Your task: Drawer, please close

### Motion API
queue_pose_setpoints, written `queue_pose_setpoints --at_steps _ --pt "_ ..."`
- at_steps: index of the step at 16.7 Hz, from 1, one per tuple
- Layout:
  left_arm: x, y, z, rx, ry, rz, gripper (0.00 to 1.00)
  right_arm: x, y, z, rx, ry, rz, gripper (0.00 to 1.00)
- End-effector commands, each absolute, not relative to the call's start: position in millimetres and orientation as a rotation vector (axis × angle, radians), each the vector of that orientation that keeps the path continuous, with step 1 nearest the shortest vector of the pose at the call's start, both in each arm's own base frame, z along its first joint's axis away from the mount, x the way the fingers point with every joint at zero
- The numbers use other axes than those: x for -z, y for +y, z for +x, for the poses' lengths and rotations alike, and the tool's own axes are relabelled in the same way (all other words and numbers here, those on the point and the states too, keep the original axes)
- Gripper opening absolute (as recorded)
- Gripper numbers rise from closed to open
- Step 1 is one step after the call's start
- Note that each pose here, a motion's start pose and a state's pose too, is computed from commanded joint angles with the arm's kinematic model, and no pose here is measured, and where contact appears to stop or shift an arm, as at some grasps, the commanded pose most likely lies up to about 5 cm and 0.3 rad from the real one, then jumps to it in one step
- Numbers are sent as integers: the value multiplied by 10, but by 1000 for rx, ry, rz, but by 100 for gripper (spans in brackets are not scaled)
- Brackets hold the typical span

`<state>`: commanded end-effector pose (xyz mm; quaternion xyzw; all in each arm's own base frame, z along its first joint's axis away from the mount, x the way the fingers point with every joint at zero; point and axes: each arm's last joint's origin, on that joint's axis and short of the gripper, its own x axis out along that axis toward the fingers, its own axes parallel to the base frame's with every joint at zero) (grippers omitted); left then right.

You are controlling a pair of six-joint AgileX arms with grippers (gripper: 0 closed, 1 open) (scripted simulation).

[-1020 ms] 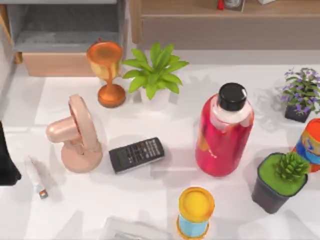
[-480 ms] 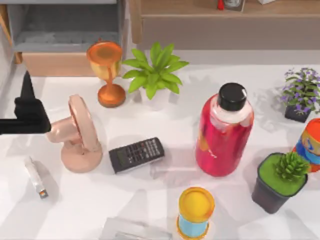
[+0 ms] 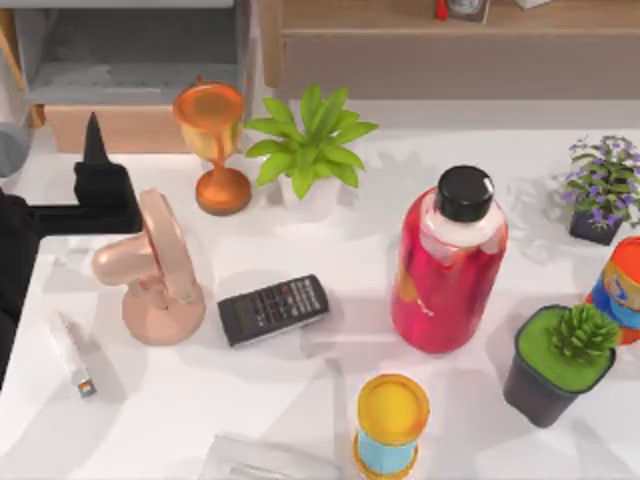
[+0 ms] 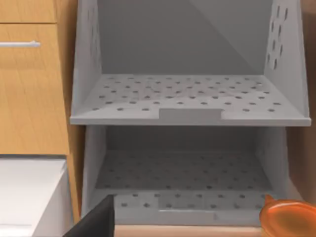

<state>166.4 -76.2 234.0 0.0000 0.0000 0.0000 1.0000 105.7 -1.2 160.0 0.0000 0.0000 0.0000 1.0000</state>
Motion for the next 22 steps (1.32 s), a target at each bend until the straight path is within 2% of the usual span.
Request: queue_pose_setpoints --at_steps 5,10,16,22 --pt "-2260 -712 1740 0 18 68 100 -1600 -12 1057 0 0 0 100" --pt "-1955 -440 2046 15 84 346 100 -1600 -12 1057 0 0 0 100" --pt "-1466 269 2342 66 148 777 100 -1600 -12 1057 0 0 0 100" --pt "-1100 1112 2356 80 91 1205 100 -1600 -12 1057 0 0 0 100"
